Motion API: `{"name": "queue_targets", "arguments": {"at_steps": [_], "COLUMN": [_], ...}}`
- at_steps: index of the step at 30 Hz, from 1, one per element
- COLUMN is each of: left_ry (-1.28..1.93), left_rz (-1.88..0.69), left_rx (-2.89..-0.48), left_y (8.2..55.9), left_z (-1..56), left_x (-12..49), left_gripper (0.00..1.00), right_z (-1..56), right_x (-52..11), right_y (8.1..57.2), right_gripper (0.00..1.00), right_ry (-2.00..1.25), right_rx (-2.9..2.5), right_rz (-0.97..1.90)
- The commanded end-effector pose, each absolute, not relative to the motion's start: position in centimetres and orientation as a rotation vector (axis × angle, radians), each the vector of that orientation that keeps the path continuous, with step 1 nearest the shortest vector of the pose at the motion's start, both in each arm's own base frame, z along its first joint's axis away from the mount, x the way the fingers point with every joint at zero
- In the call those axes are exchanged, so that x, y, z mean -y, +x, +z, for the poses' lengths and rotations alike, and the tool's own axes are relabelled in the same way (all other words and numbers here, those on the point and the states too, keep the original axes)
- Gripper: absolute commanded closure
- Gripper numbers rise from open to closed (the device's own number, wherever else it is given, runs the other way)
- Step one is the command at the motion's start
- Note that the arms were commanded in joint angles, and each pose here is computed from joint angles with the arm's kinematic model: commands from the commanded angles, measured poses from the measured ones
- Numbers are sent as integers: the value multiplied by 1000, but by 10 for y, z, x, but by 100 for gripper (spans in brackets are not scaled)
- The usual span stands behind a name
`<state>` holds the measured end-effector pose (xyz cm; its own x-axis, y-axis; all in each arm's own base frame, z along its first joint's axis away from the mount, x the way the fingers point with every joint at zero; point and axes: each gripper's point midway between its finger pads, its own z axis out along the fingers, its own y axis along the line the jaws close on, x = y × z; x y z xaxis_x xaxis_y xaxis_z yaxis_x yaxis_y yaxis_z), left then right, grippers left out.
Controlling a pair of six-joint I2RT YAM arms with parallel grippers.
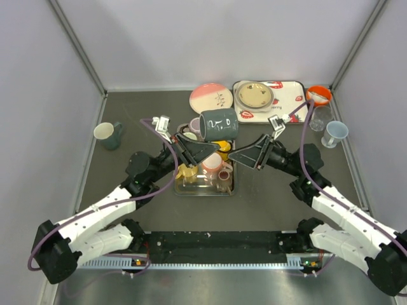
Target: Turn the mug right side up
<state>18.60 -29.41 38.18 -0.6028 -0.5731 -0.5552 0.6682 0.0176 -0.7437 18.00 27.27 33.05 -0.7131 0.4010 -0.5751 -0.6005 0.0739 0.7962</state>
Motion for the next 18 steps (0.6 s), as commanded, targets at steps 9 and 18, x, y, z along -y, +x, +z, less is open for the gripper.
{"name": "queue_targets", "arguments": {"at_steps": [9,18], "left_ry": [215,265], "left_rz": [-1855,-1913], "left_rx": [-1195,-1241], "left_y": [163,157], "left_z": [421,409], "left_x": [291,301], "left_gripper": [100,100], "right_z": [378,383], "right_x": [-276,-279], "right_y": [180,193], "right_gripper": [43,52], "right_ry": [-297,-278], "right_rx": [-1447,-1426], "right_rz": [1770,1774]}}
